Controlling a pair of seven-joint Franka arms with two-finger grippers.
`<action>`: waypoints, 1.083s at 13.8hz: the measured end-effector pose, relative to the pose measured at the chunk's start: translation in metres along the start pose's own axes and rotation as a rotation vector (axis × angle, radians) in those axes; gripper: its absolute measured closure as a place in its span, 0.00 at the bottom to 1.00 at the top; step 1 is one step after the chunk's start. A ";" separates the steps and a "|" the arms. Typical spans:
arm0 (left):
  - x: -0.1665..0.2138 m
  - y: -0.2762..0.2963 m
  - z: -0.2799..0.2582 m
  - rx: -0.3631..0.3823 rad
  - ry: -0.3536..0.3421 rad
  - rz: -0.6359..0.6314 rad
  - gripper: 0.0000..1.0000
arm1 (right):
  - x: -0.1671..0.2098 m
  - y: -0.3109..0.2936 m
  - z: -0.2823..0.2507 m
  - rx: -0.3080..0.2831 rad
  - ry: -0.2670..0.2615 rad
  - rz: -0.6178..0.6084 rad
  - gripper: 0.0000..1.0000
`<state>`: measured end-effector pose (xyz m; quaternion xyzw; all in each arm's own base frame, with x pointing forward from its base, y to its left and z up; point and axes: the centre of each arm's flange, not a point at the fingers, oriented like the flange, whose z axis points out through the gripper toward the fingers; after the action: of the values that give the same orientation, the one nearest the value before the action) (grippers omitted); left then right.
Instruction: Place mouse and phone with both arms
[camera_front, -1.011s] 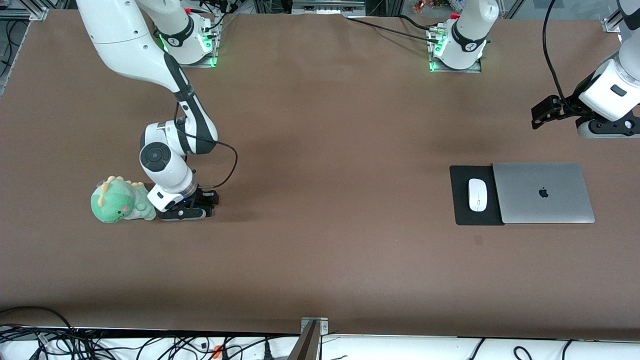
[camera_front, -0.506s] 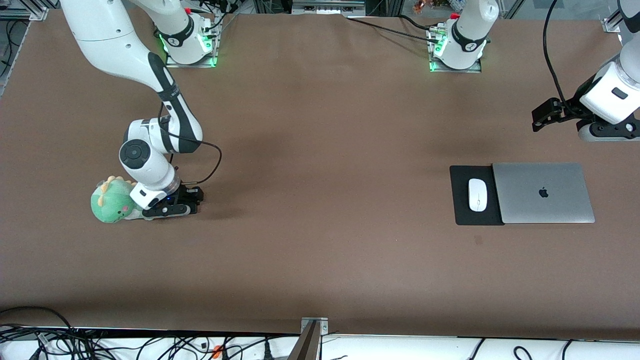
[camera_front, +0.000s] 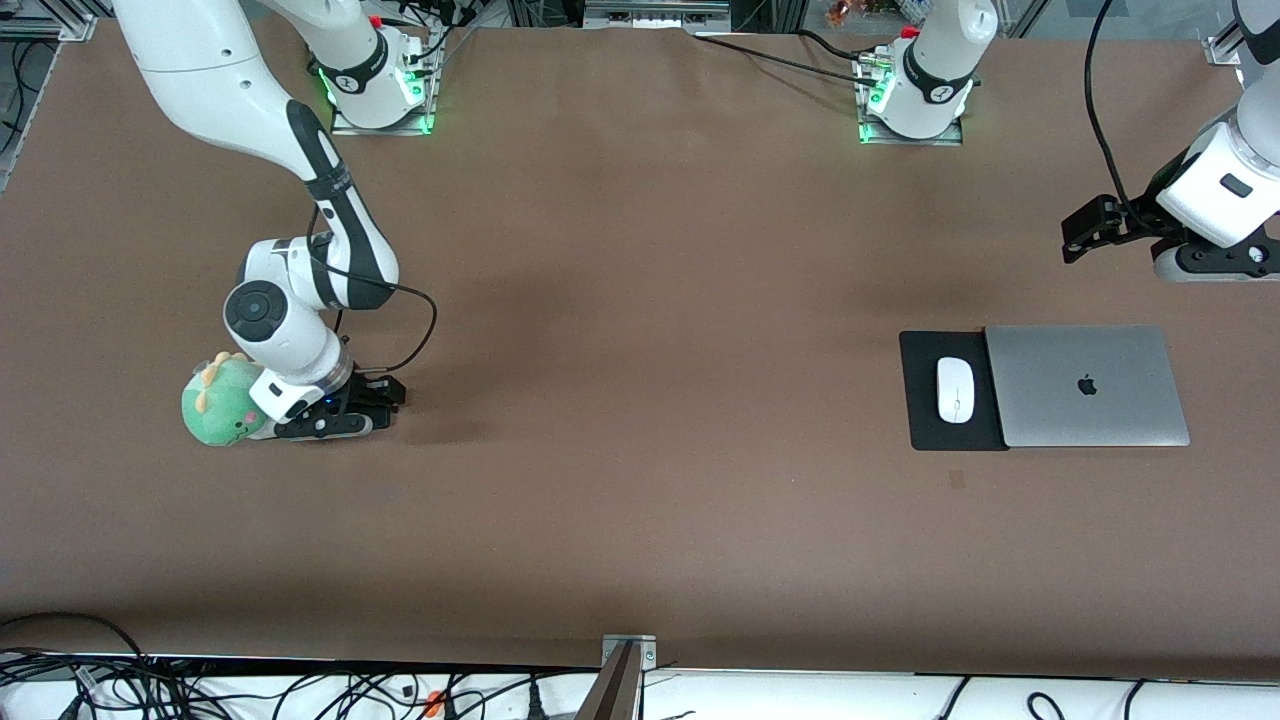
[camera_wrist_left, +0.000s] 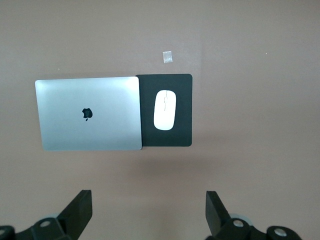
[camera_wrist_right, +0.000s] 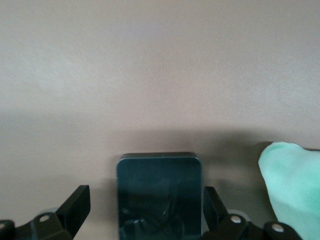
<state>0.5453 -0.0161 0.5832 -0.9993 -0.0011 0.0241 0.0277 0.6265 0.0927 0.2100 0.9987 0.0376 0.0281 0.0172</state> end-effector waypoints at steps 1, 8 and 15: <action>0.000 0.001 0.000 0.000 0.000 0.001 0.00 | 0.013 -0.002 -0.020 0.014 -0.037 0.012 0.00; 0.000 0.002 -0.001 0.000 0.001 0.004 0.00 | 0.059 0.049 -0.189 0.048 -0.200 0.072 0.00; 0.000 0.002 0.000 0.000 -0.002 0.003 0.00 | 0.030 0.085 -0.309 0.063 -0.135 0.118 0.00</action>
<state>0.5453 -0.0178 0.5830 -0.9993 0.0005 0.0252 0.0278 0.6449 0.0198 0.5233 0.9989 -0.0219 -0.0396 -0.0134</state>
